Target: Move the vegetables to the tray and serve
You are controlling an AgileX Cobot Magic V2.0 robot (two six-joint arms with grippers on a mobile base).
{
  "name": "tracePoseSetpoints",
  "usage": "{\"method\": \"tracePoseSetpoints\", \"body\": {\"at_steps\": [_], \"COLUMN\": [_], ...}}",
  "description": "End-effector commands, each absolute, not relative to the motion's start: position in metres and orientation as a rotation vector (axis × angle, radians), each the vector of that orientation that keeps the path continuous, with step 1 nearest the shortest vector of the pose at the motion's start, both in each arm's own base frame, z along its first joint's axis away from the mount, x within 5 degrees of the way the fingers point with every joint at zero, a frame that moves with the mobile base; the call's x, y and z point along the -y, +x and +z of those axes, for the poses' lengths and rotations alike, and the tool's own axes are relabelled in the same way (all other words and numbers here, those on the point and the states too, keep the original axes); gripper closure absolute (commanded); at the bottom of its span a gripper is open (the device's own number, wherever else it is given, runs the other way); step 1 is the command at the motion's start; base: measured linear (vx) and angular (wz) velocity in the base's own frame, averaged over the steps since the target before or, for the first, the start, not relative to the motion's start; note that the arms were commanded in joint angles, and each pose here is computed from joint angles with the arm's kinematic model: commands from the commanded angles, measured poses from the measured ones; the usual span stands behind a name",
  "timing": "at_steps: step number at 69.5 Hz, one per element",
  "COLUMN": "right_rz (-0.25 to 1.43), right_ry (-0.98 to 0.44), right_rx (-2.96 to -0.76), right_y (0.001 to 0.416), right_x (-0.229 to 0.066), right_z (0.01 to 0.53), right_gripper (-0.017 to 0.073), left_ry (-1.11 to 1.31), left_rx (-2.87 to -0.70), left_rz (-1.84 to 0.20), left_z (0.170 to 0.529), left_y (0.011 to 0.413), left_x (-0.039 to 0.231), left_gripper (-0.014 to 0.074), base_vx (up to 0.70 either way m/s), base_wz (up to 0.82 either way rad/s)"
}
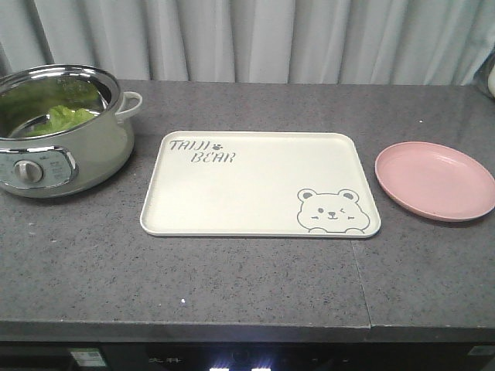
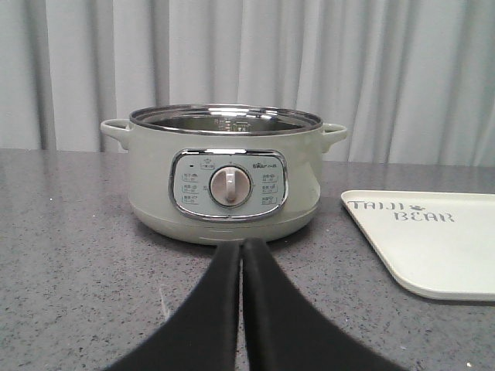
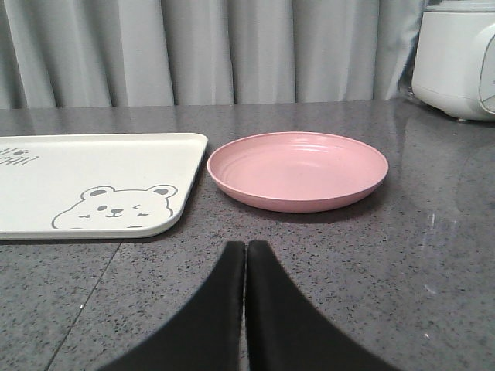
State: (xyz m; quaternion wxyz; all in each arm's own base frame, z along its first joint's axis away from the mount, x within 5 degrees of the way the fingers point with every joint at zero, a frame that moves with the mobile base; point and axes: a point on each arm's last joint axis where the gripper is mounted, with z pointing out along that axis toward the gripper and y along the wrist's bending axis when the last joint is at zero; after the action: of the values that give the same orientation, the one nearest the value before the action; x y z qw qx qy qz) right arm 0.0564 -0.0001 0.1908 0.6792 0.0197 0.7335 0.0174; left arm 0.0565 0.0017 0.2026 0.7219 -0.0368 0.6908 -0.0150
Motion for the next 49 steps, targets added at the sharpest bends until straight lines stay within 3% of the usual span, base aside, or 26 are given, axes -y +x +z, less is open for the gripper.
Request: {"method": "tracePoseSetpoints", "body": {"at_steps": [1, 49], "right_rz": [0.031, 0.031], "right_ry": [0.035, 0.035], "right_rx": [-1.576, -1.576], "right_y": [0.0568, 0.0568], "right_x": [0.0002, 0.0002], "right_z": [0.1955, 0.1955], "right_gripper": [0.0563, 0.0563], "left_ry": [-0.087, -0.087], "left_rx": [-1.448, -1.448], "left_rz": [-0.036, -0.036], "left_z": [0.2078, 0.2078], "left_y": [0.0552, 0.0552], "left_x": [-0.0022, -0.0022], "left_gripper": [0.0600, 0.0600], "base_vx": [0.02, 0.02], "base_wz": [0.00, -0.01]}}
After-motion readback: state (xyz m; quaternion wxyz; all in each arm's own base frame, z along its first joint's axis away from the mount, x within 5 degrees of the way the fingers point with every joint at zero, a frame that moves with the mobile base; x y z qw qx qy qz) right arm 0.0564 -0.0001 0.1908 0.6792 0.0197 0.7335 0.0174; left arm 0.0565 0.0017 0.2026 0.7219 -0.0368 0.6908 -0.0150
